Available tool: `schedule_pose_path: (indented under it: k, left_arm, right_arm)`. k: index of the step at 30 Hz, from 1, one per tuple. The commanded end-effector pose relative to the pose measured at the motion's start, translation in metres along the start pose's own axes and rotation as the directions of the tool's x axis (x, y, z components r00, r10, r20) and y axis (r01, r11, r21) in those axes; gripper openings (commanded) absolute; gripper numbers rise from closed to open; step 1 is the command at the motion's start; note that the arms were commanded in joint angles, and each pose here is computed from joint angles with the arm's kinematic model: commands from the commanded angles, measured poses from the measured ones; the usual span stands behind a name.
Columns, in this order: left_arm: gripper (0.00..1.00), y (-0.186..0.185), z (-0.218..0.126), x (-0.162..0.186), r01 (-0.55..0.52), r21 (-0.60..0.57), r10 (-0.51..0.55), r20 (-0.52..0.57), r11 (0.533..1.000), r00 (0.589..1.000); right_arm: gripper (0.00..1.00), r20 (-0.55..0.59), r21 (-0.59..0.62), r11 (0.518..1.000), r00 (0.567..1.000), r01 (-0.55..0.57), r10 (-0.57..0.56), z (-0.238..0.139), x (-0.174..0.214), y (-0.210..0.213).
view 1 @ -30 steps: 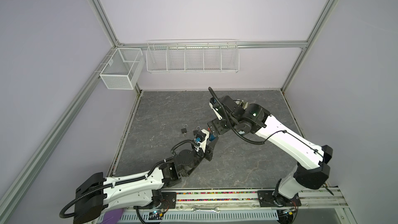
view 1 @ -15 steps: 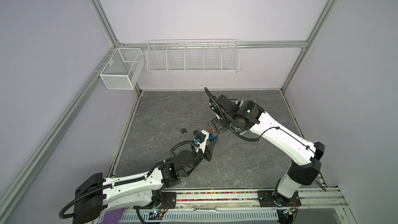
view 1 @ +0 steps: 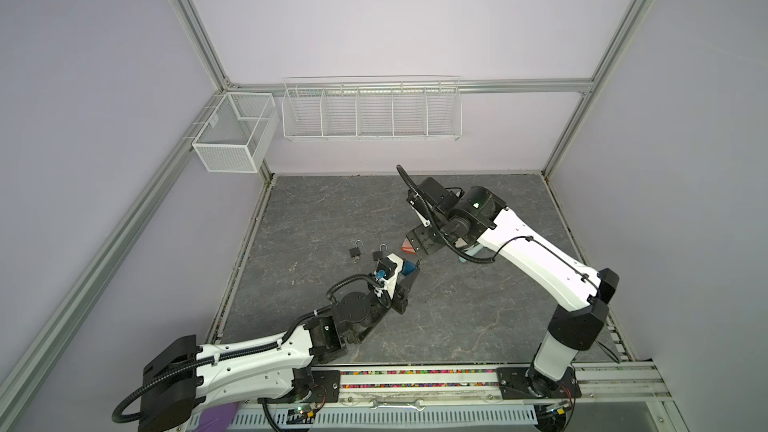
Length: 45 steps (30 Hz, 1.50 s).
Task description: Unlock with the key
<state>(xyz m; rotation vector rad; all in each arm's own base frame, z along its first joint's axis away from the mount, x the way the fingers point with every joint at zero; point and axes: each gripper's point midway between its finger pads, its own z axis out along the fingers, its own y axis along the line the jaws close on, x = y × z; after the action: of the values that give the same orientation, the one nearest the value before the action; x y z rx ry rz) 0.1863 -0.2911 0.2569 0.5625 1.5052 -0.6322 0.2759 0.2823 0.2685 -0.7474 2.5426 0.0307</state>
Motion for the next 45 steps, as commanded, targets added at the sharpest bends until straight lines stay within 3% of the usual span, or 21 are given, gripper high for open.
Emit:
schedule_pose_path:
  k: [1, 5, 19, 25, 33, 45]
  left_arm:
    - [0.0, 0.001, -0.004, -0.02, 0.021, 0.001, -0.021, 0.075, 1.0, 0.997]
    - [0.0, 0.003, -0.005, -0.021, 0.029, -0.01, -0.028, 0.081, 1.0, 0.996]
    - [0.0, -0.002, 0.001, -0.03, 0.066, -0.001, -0.066, 0.084, 0.998, 0.994]
    - [0.0, -0.001, 0.002, -0.03, 0.091, -0.005, -0.09, 0.079, 0.996, 0.993]
    - [0.0, 0.001, 0.004, -0.027, 0.096, -0.028, -0.095, 0.053, 0.995, 0.994]
    - [0.0, 0.001, 0.007, -0.03, 0.092, -0.034, -0.09, 0.054, 0.995, 0.994]
  right_arm:
    - [0.89, -0.016, -0.038, 0.999, 0.999, 0.027, -0.028, -0.009, 0.012, -0.003]
    - [0.89, 0.002, -0.056, 0.998, 1.0, 0.016, -0.016, -0.013, 0.016, -0.007]
    - [0.89, 0.072, -0.302, 0.953, 0.997, -0.006, 0.029, -0.037, 0.033, 0.015]
    - [0.89, 0.091, -0.196, 0.978, 0.992, -0.07, 0.089, -0.038, 0.038, -0.017]
    - [0.88, 0.215, -0.39, 0.92, 0.969, -0.03, 0.123, -0.065, 0.031, 0.01]
    - [0.88, 0.125, -0.328, 0.943, 0.988, -0.05, 0.096, -0.033, 0.039, 0.013]
